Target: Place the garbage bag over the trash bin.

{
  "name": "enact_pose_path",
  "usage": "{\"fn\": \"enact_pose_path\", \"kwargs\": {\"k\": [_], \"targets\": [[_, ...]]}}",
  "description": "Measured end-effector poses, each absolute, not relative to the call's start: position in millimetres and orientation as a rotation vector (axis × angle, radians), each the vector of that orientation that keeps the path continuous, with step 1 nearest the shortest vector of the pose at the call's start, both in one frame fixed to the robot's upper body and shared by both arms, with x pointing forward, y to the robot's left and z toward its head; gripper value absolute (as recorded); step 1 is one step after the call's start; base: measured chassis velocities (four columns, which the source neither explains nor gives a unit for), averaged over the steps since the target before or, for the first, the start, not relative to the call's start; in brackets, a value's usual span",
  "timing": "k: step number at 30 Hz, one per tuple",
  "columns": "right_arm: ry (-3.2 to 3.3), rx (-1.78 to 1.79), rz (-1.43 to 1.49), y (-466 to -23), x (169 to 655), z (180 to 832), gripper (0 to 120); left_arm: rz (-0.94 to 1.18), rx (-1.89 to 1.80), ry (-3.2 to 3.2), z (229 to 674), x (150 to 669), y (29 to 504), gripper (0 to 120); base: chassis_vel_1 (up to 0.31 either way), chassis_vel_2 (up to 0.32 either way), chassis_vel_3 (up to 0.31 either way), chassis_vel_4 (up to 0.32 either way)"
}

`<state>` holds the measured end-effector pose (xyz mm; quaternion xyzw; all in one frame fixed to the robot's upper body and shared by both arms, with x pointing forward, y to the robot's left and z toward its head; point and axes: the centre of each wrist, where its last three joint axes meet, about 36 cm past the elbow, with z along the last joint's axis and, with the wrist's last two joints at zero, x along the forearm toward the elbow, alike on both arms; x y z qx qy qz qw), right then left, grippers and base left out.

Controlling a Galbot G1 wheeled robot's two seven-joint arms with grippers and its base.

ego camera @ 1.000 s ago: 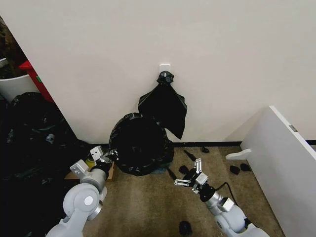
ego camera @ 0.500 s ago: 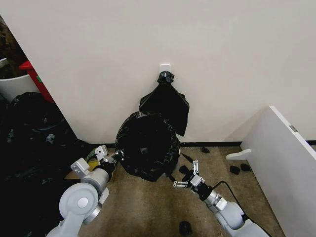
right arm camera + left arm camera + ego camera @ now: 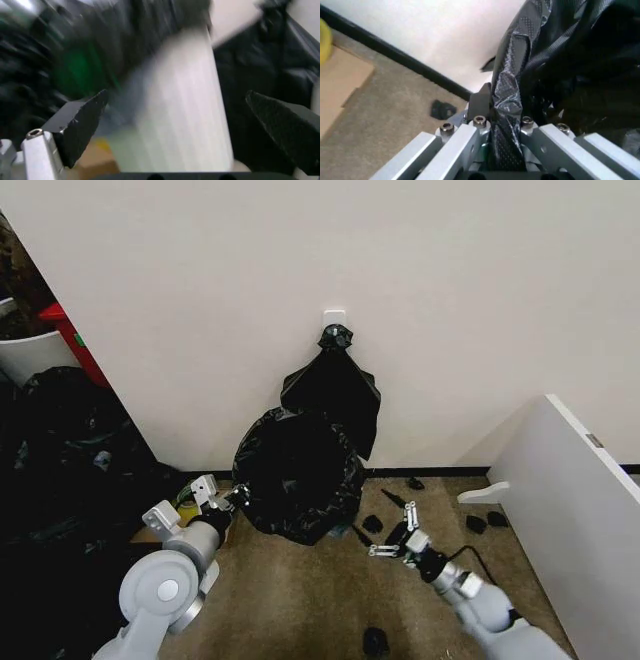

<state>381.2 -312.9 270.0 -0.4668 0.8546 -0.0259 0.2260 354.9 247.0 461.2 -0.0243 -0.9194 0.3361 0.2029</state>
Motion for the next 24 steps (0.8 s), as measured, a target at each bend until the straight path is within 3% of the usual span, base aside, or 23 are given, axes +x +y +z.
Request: {"fn": "enact_pose_path", "kwargs": {"k": [8,15,24], "targets": [[2.22,-1.35,-0.002,-297.8,375.1,293.1,100,0.839,-0.042,-2.557,443.4,357.3,241.2,0,0.0,0.0,0.0,0.0],[2.286,-1.167,0.014,-267.8,373.9,306.2,100,0.575,-0.005,-2.459,425.3,355.9,227.9,0,0.0,0.0,0.0,0.0],[2.292,-1.183,-0.013,-265.4,371.0,302.2,100,0.485,-0.019,-2.38,414.1,353.8,210.1,0,0.0,0.0,0.0,0.0]]}}
